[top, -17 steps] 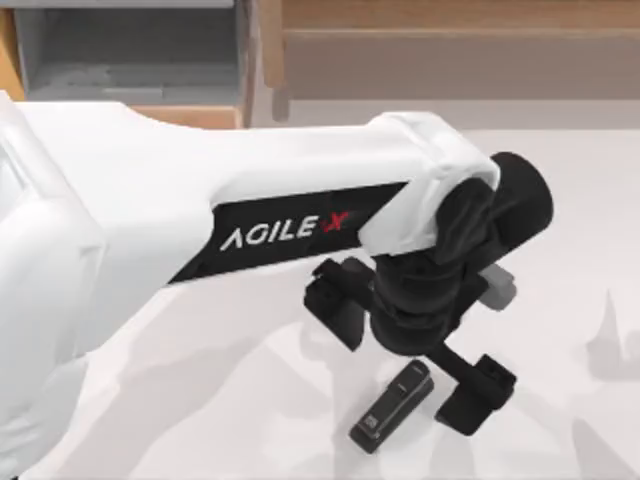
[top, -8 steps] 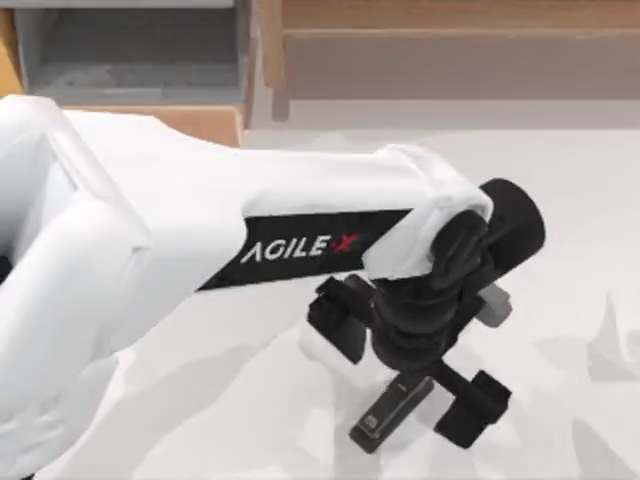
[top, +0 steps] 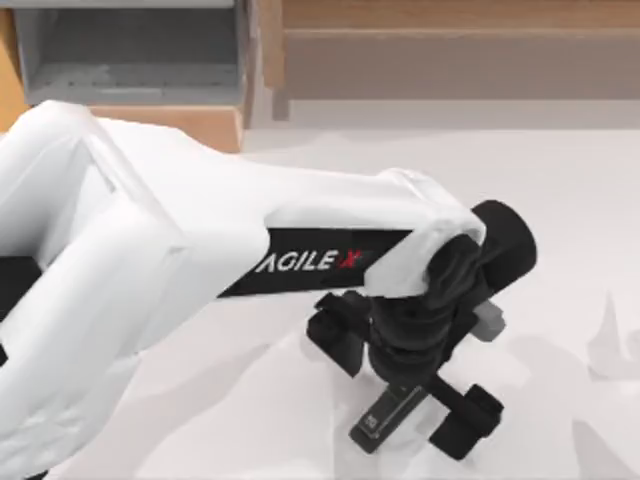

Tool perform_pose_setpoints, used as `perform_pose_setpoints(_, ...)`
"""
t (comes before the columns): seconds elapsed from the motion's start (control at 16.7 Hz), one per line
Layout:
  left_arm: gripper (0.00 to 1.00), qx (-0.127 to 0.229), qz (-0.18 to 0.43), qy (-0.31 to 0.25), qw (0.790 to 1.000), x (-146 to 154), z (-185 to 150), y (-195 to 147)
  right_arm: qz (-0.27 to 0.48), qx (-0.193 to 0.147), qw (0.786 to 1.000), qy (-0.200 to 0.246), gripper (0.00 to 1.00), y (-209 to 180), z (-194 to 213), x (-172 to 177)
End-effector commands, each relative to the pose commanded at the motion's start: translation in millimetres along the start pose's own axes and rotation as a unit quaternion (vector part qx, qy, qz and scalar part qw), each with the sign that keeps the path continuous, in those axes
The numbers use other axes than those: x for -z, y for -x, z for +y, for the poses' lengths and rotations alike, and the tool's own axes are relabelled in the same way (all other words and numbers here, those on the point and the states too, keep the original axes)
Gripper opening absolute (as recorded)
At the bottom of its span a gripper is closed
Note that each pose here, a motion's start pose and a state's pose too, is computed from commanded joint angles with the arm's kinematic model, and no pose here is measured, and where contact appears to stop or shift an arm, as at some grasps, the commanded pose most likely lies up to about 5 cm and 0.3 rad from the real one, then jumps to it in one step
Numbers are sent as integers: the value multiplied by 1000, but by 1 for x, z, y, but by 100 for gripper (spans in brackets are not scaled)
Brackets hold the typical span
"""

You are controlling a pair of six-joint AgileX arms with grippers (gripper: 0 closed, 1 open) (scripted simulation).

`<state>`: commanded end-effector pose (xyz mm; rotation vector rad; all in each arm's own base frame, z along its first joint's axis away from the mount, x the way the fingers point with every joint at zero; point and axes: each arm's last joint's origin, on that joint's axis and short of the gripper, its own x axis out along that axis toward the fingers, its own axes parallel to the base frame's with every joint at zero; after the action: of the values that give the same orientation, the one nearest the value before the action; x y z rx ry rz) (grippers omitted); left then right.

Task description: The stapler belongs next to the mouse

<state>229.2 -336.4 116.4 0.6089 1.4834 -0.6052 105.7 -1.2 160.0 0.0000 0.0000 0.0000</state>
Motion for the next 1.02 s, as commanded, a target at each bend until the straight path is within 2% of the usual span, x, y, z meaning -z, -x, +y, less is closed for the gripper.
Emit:
perform_pose_setpoints(0.72, 2, 0, 0, 0, 1000, 0, 0, 0, 0, 0, 1000, 0, 100, 0, 0, 0)
perform_pose_setpoints(1.02, 0, 0, 0, 0, 1000, 0, 0, 0, 0, 0, 1000, 0, 100, 0, 0, 0)
